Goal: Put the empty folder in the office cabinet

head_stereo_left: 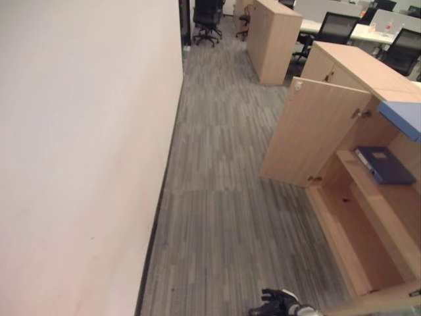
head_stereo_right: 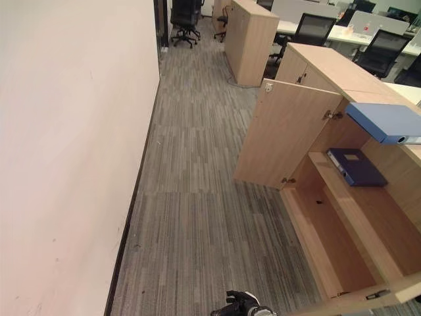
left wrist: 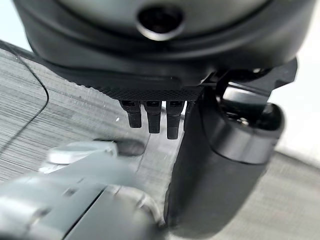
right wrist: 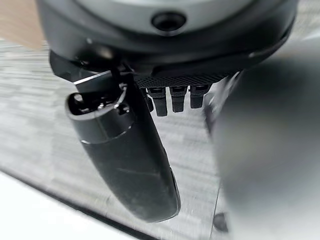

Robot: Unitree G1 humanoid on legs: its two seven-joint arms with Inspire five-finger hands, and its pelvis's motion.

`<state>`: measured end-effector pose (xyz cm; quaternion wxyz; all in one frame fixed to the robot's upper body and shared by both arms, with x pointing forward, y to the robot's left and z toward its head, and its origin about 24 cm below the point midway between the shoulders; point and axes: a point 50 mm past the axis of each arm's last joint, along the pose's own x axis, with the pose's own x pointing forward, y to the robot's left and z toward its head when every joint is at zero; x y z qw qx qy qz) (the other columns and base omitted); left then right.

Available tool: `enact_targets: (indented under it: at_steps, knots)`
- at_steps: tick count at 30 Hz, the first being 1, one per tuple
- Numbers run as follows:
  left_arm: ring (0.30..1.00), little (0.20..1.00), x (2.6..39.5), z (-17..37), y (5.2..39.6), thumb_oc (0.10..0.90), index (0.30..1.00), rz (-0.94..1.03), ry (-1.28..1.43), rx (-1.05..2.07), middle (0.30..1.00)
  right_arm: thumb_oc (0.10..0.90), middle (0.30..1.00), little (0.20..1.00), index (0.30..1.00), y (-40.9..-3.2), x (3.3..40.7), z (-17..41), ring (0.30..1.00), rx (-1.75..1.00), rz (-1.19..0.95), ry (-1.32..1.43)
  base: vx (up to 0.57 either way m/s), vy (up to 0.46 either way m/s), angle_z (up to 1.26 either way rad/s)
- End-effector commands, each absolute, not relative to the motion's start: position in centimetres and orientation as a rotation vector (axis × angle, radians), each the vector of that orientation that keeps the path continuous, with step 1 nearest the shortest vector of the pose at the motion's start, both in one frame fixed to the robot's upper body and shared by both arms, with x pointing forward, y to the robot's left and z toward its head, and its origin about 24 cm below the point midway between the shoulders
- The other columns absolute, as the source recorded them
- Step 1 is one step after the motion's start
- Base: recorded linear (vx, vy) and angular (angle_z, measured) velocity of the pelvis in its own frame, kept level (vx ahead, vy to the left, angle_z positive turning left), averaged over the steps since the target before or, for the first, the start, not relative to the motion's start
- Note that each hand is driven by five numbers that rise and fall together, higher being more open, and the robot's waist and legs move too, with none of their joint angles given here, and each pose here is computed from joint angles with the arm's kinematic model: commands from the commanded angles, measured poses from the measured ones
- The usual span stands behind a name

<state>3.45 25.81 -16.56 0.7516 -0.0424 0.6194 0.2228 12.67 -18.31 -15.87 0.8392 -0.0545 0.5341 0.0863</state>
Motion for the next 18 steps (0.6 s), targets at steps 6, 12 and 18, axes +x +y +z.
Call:
enact_targets:
  at_steps: [6, 12, 18]
  knots:
    - [0.9, 0.9, 7.0, -15.6, 27.4, 0.8, 0.9, 0.508, 1.21, -0.043, 0.9, 0.8, 0.9, 0.9, 0.9, -19.1, 9.8, -16.8, 0.9, -0.091, 0.095, 1.234, 0.18, -0.292, -0.24]
    - [0.9, 0.9, 5.3, -15.8, 27.5, 0.8, 0.9, 0.539, 1.249, -0.065, 0.9, 0.8, 0.9, 0.9, 0.9, -20.3, 9.6, -16.7, 0.9, -0.135, 0.087, 1.245, 0.13, 0.133, -0.36]
    - [0.9, 0.9, 4.7, -15.9, 27.4, 0.8, 0.9, 0.555, 1.264, -0.083, 0.9, 0.8, 0.9, 0.9, 0.9, -20.7, 10.4, -16.4, 0.9, -0.161, 0.093, 1.218, 0.23, 0.261, -0.48]
